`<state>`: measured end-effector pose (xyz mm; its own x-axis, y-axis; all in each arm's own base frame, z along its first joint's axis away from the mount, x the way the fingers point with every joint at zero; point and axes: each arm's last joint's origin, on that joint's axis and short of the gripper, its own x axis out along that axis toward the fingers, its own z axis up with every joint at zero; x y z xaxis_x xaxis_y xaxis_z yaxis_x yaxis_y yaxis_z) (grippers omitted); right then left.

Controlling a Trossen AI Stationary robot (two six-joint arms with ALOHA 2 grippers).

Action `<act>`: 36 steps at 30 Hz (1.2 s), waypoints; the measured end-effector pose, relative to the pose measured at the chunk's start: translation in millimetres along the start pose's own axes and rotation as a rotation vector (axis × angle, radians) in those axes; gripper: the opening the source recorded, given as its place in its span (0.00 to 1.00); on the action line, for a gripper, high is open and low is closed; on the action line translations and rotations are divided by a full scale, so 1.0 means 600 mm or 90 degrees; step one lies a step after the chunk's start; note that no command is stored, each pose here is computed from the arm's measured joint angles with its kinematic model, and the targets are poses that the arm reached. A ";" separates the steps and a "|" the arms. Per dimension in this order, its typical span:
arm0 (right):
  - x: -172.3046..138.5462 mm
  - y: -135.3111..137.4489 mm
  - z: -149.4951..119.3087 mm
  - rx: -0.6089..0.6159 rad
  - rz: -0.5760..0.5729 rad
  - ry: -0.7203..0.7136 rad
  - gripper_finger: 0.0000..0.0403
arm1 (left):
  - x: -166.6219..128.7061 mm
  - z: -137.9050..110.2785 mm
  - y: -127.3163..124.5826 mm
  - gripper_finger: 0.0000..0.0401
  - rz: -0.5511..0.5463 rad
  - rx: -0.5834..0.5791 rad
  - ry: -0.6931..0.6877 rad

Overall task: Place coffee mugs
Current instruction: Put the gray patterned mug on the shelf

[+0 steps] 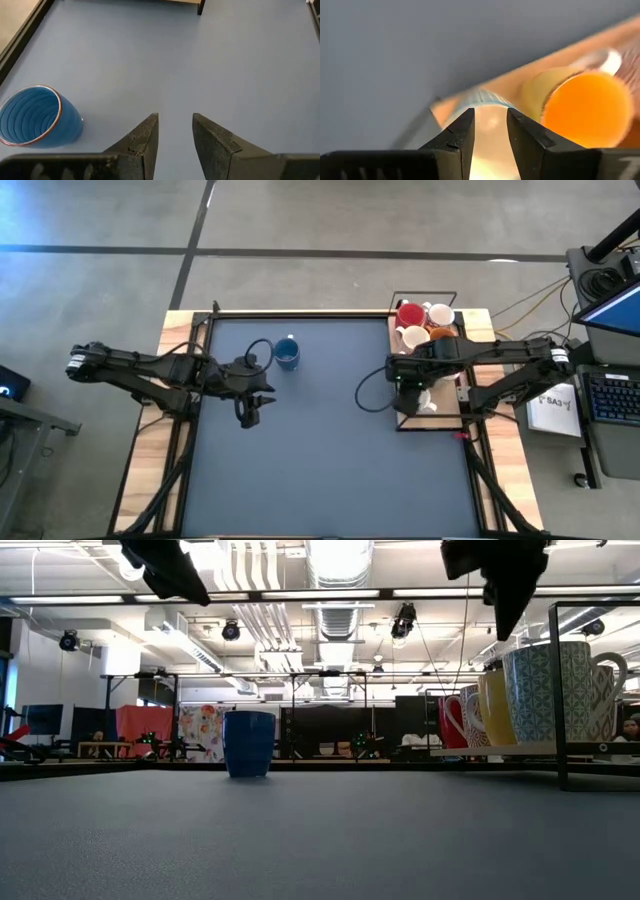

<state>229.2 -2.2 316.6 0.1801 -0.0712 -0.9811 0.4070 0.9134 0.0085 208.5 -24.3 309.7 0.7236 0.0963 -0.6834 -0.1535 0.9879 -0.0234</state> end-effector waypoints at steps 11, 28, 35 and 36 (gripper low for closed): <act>0.008 -0.003 0.003 -0.516 -0.064 0.015 0.21 | -0.003 0.004 0.000 0.25 -0.002 -0.018 -0.008; 0.052 0.011 0.022 -0.627 -0.020 0.094 0.21 | -0.020 0.026 -0.001 0.25 -0.010 -0.026 -0.043; 0.049 0.011 0.018 -0.619 0.001 0.092 0.21 | -0.020 0.026 -0.001 0.25 -0.009 -0.025 -0.043; 0.049 0.011 0.018 -0.619 0.002 0.093 0.21 | -0.020 0.026 -0.001 0.25 -0.009 -0.025 -0.043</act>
<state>246.9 -2.4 289.7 0.0402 -0.0784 -0.9961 -0.5196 0.8499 -0.0879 210.1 -24.2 329.3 0.7692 0.0919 -0.6323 -0.1684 0.9838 -0.0620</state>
